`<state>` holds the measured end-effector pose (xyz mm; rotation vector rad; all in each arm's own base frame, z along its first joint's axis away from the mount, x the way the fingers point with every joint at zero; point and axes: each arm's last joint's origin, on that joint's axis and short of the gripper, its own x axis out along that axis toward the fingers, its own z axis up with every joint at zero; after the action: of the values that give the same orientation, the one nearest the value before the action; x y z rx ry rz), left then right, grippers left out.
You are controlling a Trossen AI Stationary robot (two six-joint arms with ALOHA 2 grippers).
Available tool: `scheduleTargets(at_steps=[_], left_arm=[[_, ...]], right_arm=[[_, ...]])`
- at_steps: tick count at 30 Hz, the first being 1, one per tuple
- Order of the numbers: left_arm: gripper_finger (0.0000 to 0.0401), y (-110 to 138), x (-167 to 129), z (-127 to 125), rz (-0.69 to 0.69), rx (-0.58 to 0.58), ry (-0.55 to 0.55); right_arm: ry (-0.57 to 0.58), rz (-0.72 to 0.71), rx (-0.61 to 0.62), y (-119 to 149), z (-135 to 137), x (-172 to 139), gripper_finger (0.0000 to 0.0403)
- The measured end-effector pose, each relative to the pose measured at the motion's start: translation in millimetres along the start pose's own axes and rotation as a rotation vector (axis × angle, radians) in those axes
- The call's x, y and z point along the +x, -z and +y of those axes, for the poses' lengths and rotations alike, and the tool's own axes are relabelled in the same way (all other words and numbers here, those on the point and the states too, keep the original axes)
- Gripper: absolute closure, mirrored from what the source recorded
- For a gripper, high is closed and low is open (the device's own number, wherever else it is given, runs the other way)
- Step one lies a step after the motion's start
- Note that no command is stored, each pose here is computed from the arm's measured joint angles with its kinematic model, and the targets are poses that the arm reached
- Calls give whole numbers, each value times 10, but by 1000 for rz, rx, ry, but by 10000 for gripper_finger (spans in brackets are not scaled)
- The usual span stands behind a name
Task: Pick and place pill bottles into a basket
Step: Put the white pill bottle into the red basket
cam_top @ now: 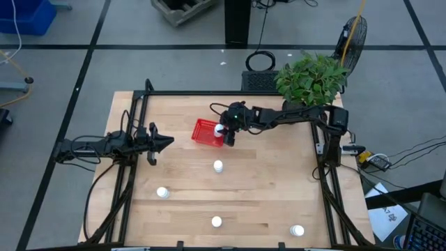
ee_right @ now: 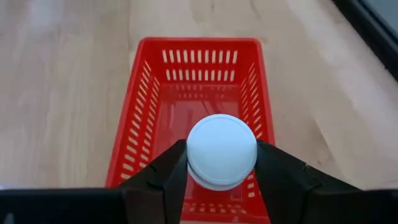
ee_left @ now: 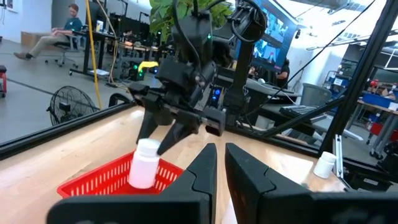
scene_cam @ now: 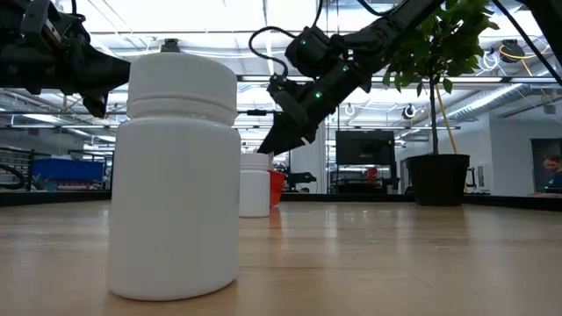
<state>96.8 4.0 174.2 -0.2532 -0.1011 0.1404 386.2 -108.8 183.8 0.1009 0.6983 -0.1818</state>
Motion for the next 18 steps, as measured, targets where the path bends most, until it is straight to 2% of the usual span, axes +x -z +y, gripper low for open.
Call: scheduleTargets(at_steps=[9,12,18], left_arm=[[364,0,0,0,0,0,0],[364,0,0,0,0,0,1],[364,0,0,0,0,0,0]], right_arm=[[-3,35,-20,96,-12,112,247],[-2,7,-32,85,-17,165,248],[-27,26,-31,113,-19,169,230]])
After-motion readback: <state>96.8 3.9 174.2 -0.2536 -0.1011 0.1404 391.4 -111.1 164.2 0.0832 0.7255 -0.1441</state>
